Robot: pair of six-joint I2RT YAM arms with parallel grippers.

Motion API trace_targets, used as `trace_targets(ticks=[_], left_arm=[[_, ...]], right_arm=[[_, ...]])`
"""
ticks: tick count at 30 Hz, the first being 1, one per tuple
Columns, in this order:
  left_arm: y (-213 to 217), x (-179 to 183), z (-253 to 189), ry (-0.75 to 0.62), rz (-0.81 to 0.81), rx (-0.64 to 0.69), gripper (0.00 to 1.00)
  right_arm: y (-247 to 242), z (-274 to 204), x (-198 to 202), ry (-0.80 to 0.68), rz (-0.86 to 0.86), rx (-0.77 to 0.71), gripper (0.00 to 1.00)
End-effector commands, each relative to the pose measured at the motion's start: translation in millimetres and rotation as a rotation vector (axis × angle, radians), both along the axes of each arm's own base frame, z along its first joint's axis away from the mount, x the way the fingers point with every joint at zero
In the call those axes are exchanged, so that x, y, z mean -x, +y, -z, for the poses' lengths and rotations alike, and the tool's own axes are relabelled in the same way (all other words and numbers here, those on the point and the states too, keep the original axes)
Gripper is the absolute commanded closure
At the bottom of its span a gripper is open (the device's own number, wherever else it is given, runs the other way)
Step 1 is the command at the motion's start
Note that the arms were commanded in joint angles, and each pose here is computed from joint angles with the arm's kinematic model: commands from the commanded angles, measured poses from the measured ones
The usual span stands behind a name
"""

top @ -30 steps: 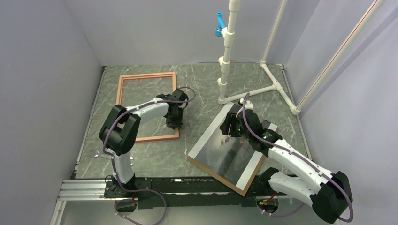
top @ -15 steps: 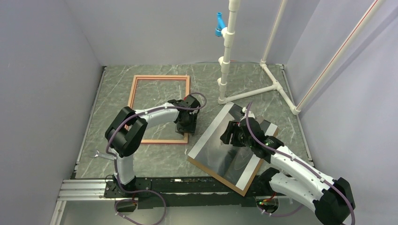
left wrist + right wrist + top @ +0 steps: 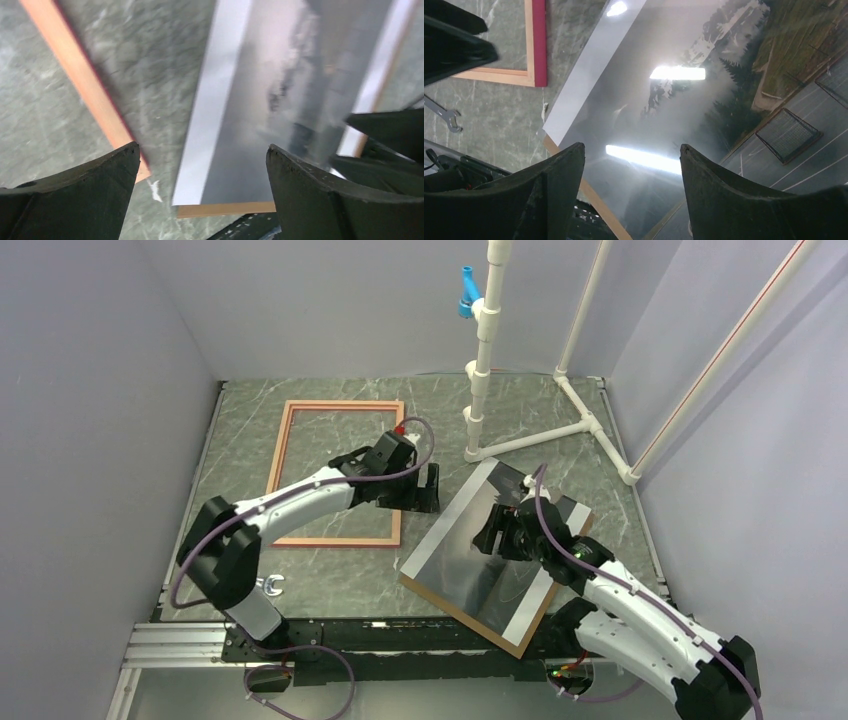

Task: Put the photo into the frame

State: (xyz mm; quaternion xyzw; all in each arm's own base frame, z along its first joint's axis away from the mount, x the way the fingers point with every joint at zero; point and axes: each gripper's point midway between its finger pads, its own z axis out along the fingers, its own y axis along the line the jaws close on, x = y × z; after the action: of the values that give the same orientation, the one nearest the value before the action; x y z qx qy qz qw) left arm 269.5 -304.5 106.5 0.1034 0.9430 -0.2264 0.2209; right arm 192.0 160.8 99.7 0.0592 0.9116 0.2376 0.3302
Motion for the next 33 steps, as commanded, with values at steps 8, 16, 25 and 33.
trace_targets(ticks=[8, 16, 25, 33], left_arm=[[-52.2, 18.4, -72.4, -0.157, 0.23, 0.411, 0.0], [-50.0, 14.4, -58.4, -0.163, 0.226, 0.375, 0.01], [-36.1, -1.1, -38.4, -0.17, 0.192, 0.215, 0.01], [-31.6, -21.5, -27.1, -0.191, 0.177, 0.096, 0.01]], right_arm=[[-19.3, 0.9, 11.3, 0.03, 0.078, 0.005, 0.13], [-18.3, -0.5, -6.6, 0.085, 0.033, -0.077, 0.06], [-54.0, -1.0, -29.9, 0.121, 0.088, -0.226, 0.07], [-80.4, 10.2, -36.0, 0.145, 0.202, -0.233, 0.08]])
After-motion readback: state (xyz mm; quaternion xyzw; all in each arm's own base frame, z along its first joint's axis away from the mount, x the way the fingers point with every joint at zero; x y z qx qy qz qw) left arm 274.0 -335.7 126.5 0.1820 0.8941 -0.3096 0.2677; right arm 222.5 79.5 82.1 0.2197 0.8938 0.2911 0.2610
